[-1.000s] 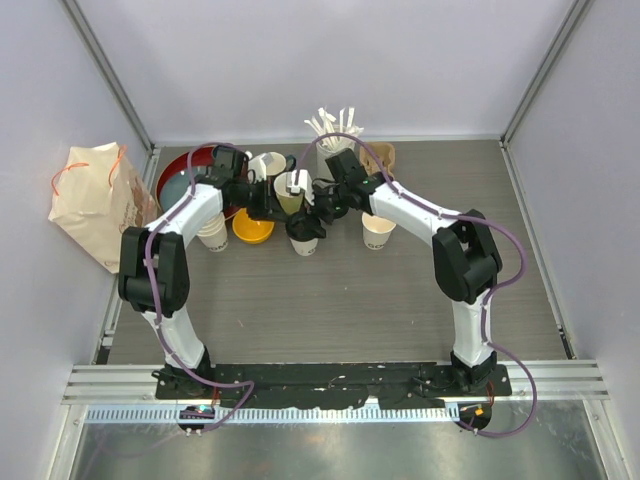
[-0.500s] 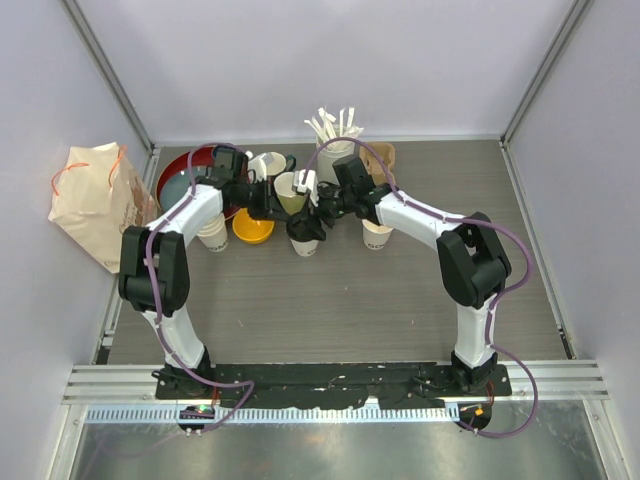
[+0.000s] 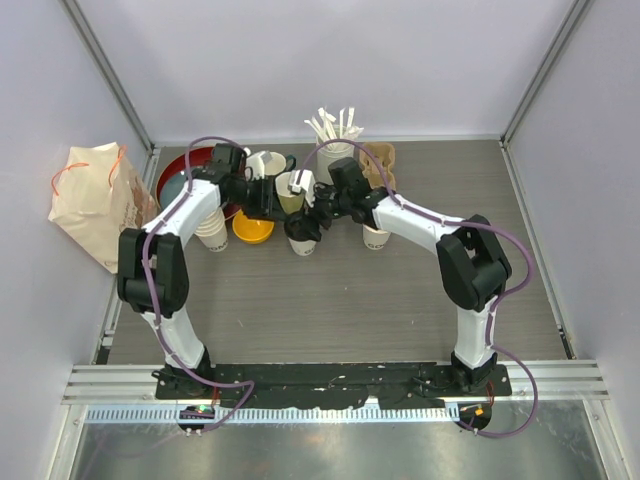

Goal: Pack the takeout coffee

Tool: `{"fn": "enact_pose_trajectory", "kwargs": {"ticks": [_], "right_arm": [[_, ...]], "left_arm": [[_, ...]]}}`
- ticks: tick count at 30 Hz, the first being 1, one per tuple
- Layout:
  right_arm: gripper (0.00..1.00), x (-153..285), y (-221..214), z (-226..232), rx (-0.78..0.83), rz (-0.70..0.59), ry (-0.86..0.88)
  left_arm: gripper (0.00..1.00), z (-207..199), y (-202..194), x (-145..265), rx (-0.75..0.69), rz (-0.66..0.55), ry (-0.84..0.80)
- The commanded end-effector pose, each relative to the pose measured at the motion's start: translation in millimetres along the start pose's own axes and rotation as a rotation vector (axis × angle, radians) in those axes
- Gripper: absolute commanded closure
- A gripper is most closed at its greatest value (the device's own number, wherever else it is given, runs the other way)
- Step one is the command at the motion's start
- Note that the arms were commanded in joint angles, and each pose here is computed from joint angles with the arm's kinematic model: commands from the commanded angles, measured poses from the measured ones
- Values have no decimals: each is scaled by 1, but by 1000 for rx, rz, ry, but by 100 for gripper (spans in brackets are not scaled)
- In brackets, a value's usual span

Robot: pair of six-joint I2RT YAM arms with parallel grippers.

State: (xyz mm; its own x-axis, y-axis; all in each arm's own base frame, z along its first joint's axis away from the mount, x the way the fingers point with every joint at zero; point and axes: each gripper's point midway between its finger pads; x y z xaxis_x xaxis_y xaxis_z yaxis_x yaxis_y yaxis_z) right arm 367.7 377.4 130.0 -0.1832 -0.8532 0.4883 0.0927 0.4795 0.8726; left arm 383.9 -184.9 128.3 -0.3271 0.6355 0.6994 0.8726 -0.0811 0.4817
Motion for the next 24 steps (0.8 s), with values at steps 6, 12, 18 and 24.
{"fn": "enact_pose_trajectory", "kwargs": {"ticks": [6, 12, 18, 24], "right_arm": [[39, -15, -64, -5, -112, 205, -100], [38, -31, -56, -5, -104, 194, -95], [35, -35, -53, -5, -103, 200, -83], [16, -32, -41, -4, -140, 197, -82]], "left_arm": [[52, -18, 31, 57, -62, -120, -21], [50, -11, 31, 70, -78, -154, 8], [49, -8, 29, 70, -69, -148, 8], [49, -9, 28, 68, -62, -144, -8]]}}
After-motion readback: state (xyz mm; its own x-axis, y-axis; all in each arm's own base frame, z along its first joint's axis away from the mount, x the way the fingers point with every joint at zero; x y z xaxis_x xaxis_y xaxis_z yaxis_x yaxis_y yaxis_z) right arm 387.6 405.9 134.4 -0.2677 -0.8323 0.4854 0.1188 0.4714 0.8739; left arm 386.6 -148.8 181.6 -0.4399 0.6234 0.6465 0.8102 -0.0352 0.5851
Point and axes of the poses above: each gripper's point midway between its finger pads, its own x axis back along the fingers, its own z axis along the line the jaws close on, y = z × x, and after that the axes turned 4 degrees about -x, right-handed
